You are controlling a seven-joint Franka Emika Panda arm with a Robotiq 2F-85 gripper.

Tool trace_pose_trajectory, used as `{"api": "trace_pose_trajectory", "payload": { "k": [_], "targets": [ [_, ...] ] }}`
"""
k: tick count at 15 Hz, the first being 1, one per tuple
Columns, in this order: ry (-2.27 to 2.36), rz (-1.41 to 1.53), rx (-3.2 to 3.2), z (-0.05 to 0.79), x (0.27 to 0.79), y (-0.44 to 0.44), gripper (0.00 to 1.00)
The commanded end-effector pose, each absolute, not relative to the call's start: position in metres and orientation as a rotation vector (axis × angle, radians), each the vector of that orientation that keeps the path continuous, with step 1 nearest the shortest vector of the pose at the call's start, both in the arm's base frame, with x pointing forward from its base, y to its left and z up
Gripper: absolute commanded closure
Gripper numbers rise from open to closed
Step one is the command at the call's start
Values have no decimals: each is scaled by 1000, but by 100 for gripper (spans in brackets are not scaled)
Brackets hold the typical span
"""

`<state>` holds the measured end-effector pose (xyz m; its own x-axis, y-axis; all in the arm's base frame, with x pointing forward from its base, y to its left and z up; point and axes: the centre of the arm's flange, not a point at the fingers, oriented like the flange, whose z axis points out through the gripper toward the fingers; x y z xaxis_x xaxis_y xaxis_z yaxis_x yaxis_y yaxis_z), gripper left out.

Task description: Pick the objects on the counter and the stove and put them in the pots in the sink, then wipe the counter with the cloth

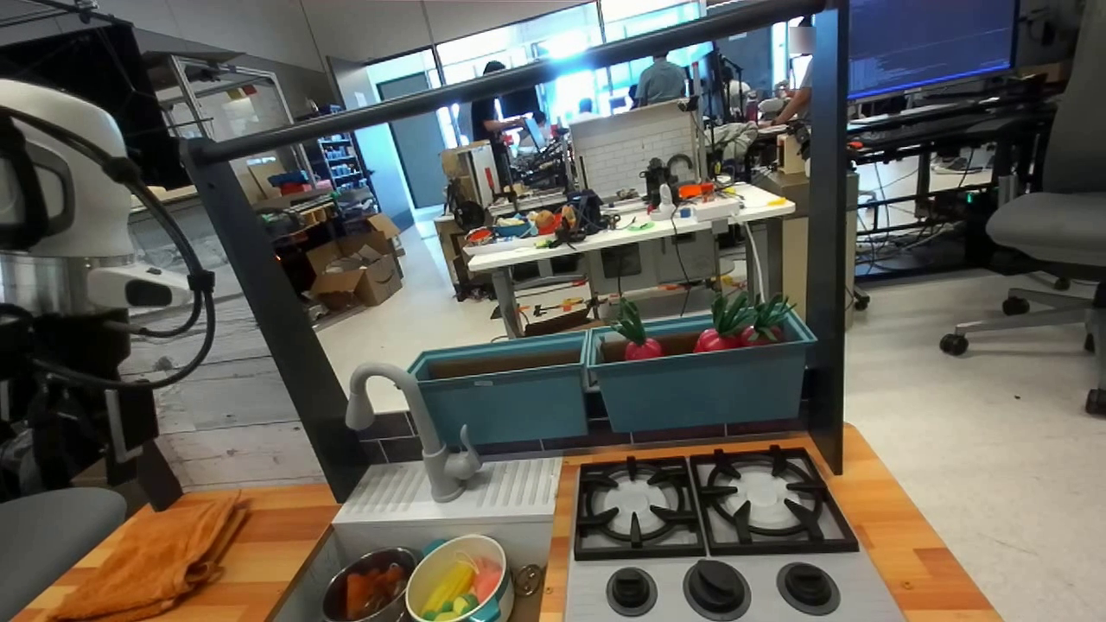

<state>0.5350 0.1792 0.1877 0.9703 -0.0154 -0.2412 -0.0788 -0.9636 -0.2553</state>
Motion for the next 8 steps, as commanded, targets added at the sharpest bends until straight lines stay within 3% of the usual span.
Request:
{"api": "trace_pose_trajectory", "payload": {
  "k": [1,8],
  "targets": [
    [54,299,-2956,164,593,248,0],
    [-107,66,-3043,48,607,343,0]
  ]
}}
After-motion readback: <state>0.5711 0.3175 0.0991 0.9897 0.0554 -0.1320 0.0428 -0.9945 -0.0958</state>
